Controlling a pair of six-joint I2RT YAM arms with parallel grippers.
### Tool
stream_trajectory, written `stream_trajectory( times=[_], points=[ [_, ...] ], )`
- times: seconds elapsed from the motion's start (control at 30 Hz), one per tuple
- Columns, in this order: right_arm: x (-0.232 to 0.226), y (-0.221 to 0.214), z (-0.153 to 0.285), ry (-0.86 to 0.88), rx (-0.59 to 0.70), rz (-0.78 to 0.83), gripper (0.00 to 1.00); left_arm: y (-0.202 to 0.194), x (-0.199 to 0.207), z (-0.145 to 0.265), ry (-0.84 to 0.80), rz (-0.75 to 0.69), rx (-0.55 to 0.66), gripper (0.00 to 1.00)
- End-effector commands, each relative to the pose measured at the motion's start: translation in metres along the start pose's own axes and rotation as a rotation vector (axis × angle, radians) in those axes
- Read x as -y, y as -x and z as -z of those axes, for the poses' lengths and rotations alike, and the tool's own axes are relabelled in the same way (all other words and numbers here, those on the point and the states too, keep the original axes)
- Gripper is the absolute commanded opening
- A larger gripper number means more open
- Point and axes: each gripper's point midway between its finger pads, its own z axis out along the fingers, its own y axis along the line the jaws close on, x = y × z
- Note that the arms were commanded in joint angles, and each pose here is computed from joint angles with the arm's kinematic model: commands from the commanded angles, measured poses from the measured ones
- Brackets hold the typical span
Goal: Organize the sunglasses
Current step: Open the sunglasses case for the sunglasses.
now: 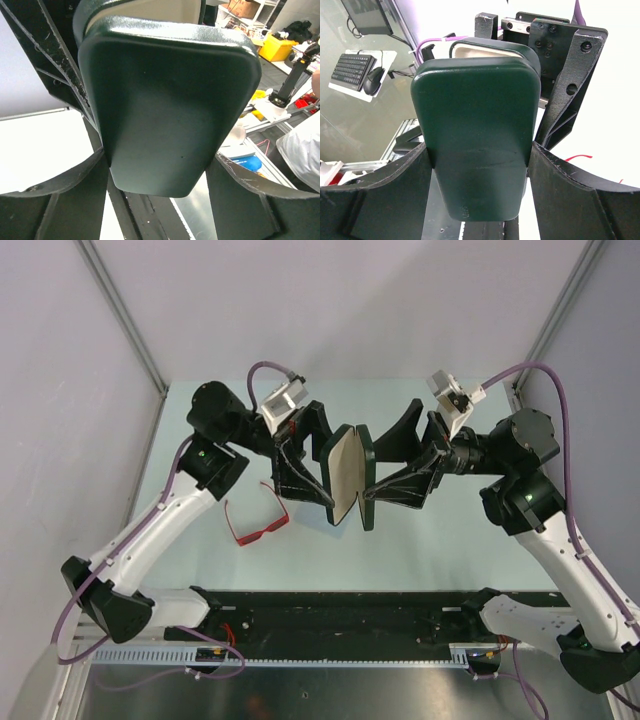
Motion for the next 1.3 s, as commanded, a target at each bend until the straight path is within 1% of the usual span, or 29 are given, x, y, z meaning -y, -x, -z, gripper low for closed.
stream_trajectory(
  times=[0.0,0.1,0.3,0.53,0.67,0.93,1.07,1.13,1.27],
  points=[
    [-0.042,0.008,0.01,0.099,-0.009,0.026,0.0,0.008,0.064,0.017,-0.195,-0.33,-0.121,0.01],
    [-0.046,0.008,0.011,0.107,-0.01,0.031,0.0,0.009,0.063,0.019,-0.2,-0.342,-0.129,0.01],
    [-0.053,0.006,0.013,0.123,-0.017,0.035,0.0,0.008,0.051,0.021,-0.199,-0.315,-0.137,0.0],
    [-0.065,0.004,0.014,0.179,-0.035,0.037,0.0,0.006,0.044,0.023,-0.222,-0.314,-0.157,0.0],
    [-0.066,0.0,0.015,0.184,-0.05,0.03,0.0,0.006,0.037,0.023,-0.221,-0.32,-0.155,0.0],
    [-0.059,0.005,0.024,0.154,-0.048,0.051,0.0,0.006,0.013,0.022,-0.219,-0.271,-0.156,0.0],
    [-0.054,0.008,0.034,0.143,-0.068,0.056,0.0,0.01,0.016,0.022,-0.218,-0.277,-0.157,0.0],
    [-0.057,0.011,0.036,0.157,-0.07,0.077,0.0,0.011,0.022,0.022,-0.22,-0.285,-0.158,0.01],
    [-0.064,0.011,0.039,0.196,-0.098,0.055,0.0,0.007,0.031,0.021,-0.229,-0.29,-0.158,0.0]
  ],
)
